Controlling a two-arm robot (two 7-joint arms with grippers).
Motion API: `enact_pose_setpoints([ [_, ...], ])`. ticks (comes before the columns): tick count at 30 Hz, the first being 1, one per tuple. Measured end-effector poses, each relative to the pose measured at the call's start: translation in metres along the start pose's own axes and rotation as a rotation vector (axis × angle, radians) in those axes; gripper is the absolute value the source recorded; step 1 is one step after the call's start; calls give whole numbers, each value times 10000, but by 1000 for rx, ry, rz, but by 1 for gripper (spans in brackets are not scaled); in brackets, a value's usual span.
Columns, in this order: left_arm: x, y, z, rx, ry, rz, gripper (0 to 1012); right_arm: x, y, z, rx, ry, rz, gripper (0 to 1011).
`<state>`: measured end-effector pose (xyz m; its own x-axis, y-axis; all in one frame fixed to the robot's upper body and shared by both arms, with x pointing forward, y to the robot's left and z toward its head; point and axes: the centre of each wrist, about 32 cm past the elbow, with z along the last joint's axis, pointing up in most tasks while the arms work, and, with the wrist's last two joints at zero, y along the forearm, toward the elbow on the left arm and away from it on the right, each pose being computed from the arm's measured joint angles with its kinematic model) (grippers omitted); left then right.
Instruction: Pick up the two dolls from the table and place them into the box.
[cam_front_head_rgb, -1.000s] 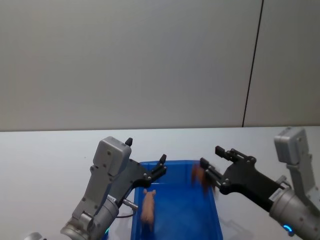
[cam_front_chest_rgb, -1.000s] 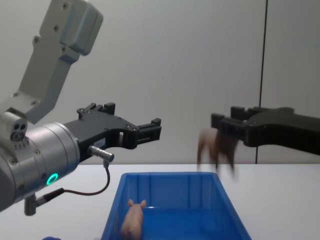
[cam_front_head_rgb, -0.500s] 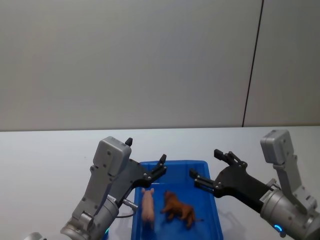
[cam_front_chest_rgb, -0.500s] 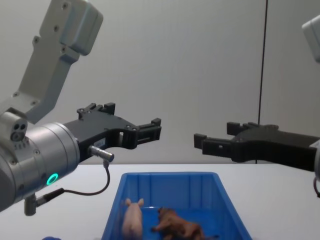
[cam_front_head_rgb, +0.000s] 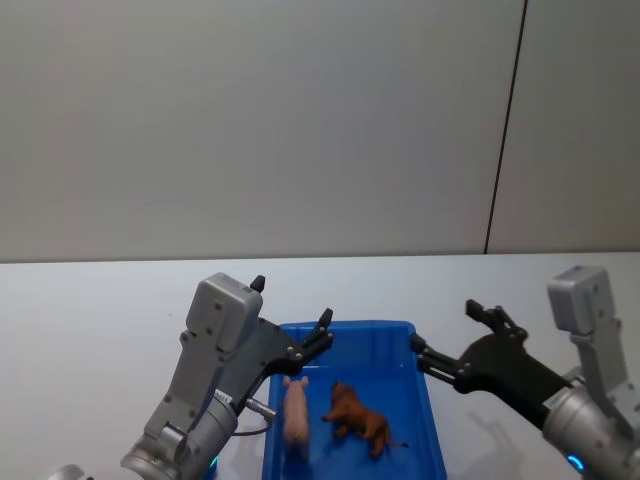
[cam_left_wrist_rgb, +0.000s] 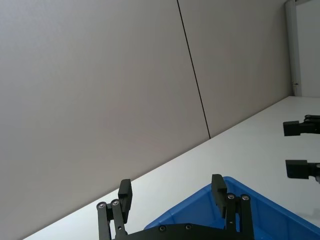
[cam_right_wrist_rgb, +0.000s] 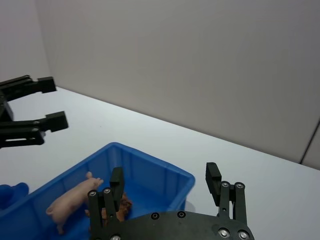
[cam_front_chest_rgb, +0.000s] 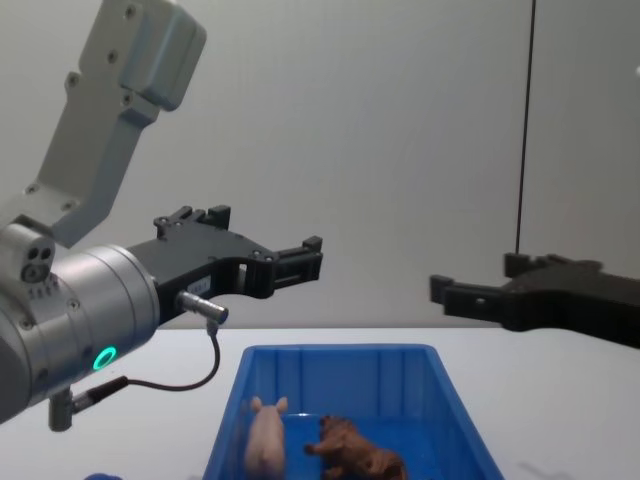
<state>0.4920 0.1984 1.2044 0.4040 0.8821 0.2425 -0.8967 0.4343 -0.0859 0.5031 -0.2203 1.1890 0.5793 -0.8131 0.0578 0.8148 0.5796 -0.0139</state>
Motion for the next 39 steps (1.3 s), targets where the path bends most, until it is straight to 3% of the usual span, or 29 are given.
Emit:
enact_pose_setpoints([
  [10,0,0,0,0,0,0,1001,-4,-223,-29,-1,12,-114,1001],
  [21,6,18,-2,7,2,2,1001,-12,-330,-37,1,19,-165,1001],
  [27,30,79,7,38,14,22,1001,-16,-361,-42,0,20,-179,1001],
  [39,115,329,51,151,41,82,1001,-18,-392,-42,0,21,-193,1001],
])
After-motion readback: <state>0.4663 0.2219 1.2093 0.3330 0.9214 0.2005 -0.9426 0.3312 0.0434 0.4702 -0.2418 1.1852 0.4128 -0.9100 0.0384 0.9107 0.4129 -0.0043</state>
